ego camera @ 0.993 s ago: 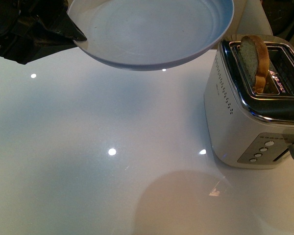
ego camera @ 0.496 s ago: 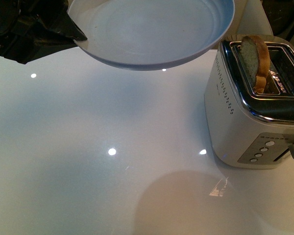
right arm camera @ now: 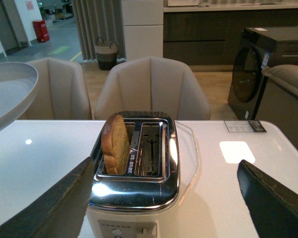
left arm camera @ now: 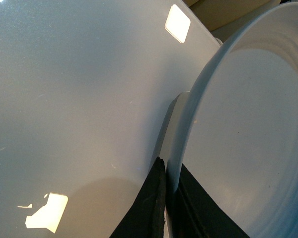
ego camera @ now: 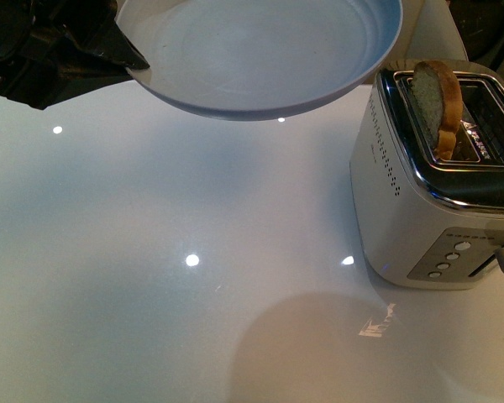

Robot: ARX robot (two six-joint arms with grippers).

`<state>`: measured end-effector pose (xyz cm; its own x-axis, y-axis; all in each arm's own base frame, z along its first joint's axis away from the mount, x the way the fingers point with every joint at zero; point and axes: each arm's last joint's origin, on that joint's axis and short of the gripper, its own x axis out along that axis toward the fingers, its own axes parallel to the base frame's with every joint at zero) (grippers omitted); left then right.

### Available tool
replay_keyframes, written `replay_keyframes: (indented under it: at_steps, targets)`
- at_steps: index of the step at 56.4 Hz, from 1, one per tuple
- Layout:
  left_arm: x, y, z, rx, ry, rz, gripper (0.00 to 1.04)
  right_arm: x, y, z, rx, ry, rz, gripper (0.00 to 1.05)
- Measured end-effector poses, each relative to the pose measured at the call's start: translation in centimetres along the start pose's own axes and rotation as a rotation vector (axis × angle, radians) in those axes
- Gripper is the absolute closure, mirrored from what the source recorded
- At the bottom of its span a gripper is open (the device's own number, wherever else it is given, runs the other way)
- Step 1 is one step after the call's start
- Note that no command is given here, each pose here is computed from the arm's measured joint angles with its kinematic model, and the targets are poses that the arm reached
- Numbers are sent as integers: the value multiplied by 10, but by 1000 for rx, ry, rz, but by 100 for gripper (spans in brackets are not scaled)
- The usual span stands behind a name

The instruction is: Left arm holds plate, right arm toasts bread

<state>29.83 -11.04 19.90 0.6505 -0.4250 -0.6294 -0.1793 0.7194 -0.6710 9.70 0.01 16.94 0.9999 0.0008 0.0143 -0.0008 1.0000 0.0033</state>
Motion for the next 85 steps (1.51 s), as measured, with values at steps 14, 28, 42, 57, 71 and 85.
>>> replay_keyframes:
  at_steps: [14, 28, 42, 57, 71, 85]
  targets:
    - [0, 0, 0, 0, 0, 0, 102, 0, 0, 0, 0, 0, 0, 9]
    - [0, 0, 0, 0, 0, 0, 102, 0, 0, 0, 0, 0, 0, 9]
    - [-1, 0, 1, 122, 8, 43, 102, 0, 0, 0, 0, 0, 0, 9]
    - [-11, 5, 27, 84, -2, -13, 102, 0, 0, 0, 0, 0, 0, 9]
    - [-12, 63, 91, 33, -106, 48, 102, 0, 0, 0, 0, 0, 0, 9]
    - [24, 148, 113, 52, -65, 199, 102, 0, 0, 0, 0, 0, 0, 9]
